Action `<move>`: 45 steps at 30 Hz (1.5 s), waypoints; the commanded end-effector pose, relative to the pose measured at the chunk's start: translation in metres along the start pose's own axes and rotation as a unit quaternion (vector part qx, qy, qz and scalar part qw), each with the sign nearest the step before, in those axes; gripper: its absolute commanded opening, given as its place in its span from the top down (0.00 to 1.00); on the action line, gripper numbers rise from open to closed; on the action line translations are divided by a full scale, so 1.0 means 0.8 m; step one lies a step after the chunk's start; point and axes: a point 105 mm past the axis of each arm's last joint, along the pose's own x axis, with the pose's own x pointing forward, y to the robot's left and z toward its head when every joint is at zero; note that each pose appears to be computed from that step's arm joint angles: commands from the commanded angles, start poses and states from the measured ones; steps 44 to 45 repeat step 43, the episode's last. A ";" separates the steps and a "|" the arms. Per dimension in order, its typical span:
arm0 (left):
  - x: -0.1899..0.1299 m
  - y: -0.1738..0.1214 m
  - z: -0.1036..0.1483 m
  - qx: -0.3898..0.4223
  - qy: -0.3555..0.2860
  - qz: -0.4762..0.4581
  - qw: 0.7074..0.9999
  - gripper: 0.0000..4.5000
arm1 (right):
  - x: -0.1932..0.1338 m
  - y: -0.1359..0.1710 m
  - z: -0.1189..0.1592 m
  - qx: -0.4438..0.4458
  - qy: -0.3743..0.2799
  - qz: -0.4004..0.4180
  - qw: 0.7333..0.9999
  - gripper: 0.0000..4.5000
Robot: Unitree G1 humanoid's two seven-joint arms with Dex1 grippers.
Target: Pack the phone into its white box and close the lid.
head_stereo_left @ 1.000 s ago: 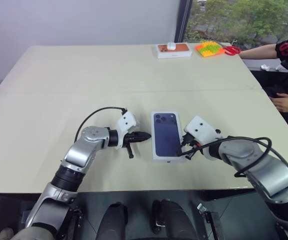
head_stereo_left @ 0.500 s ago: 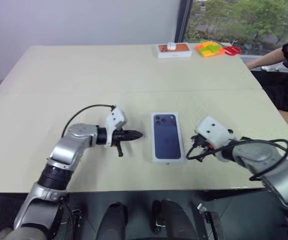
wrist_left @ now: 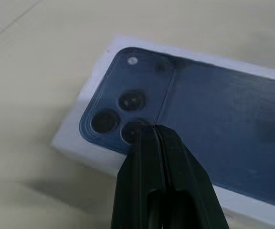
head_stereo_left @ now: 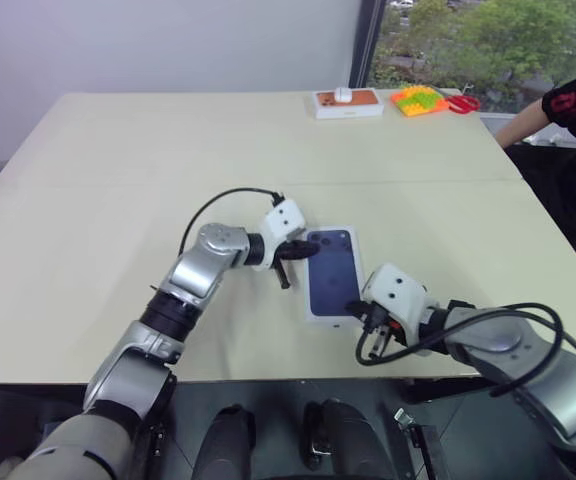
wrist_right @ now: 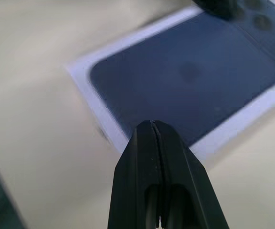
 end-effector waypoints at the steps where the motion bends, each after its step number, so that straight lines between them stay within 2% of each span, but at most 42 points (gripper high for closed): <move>1: 0.005 -0.004 -0.014 -0.011 0.030 -0.002 0.999 1.00 | 0.001 -0.003 -0.007 0.009 0.014 -0.014 1.000 0.99; 6: 0.004 -0.002 -0.024 -0.024 0.042 0.015 0.999 1.00 | 0.001 -0.002 -0.011 0.008 0.020 -0.019 1.000 0.99; 10: -0.018 0.026 0.033 -0.062 -0.106 0.068 0.990 1.00 | -0.007 -0.018 0.012 -0.012 -0.029 -0.055 0.998 0.99; 11: -0.036 0.046 0.048 -0.097 -0.149 0.099 0.979 1.00 | -0.013 -0.032 0.024 -0.018 -0.059 -0.086 0.994 0.99; 14: -0.091 0.088 0.057 -0.117 -0.209 0.175 0.955 1.00 | -0.032 -0.069 0.033 -0.012 -0.100 -0.167 0.981 0.99; 18: -0.149 0.114 0.027 -0.106 -0.201 0.250 0.941 1.00 | -0.044 -0.091 0.027 0.034 -0.123 -0.190 0.973 0.99; 20: -0.178 0.114 0.001 -0.106 -0.177 0.270 0.940 1.00 | -0.050 -0.099 0.019 0.050 -0.132 -0.197 0.970 0.99; 22: -0.191 0.112 -0.011 -0.103 -0.163 0.277 0.941 1.00 | -0.053 -0.103 0.015 0.059 -0.137 -0.198 0.969 0.99; 25: -0.221 0.087 -0.045 -0.101 -0.124 0.267 0.950 1.00 | -0.058 -0.117 -0.008 0.087 -0.126 -0.208 0.966 0.99; 30: -0.247 0.069 -0.080 -0.098 -0.069 0.266 0.957 1.00 | -0.051 -0.115 -0.006 0.100 -0.140 -0.179 0.969 0.99; 36: -0.252 0.069 -0.088 -0.107 -0.066 0.281 0.951 1.00 | -0.039 -0.111 -0.002 0.093 -0.148 -0.161 0.972 0.99; 45: -0.243 0.069 -0.080 -0.105 -0.074 0.276 0.952 1.00 | -0.030 -0.117 0.001 0.087 -0.154 -0.160 0.971 0.99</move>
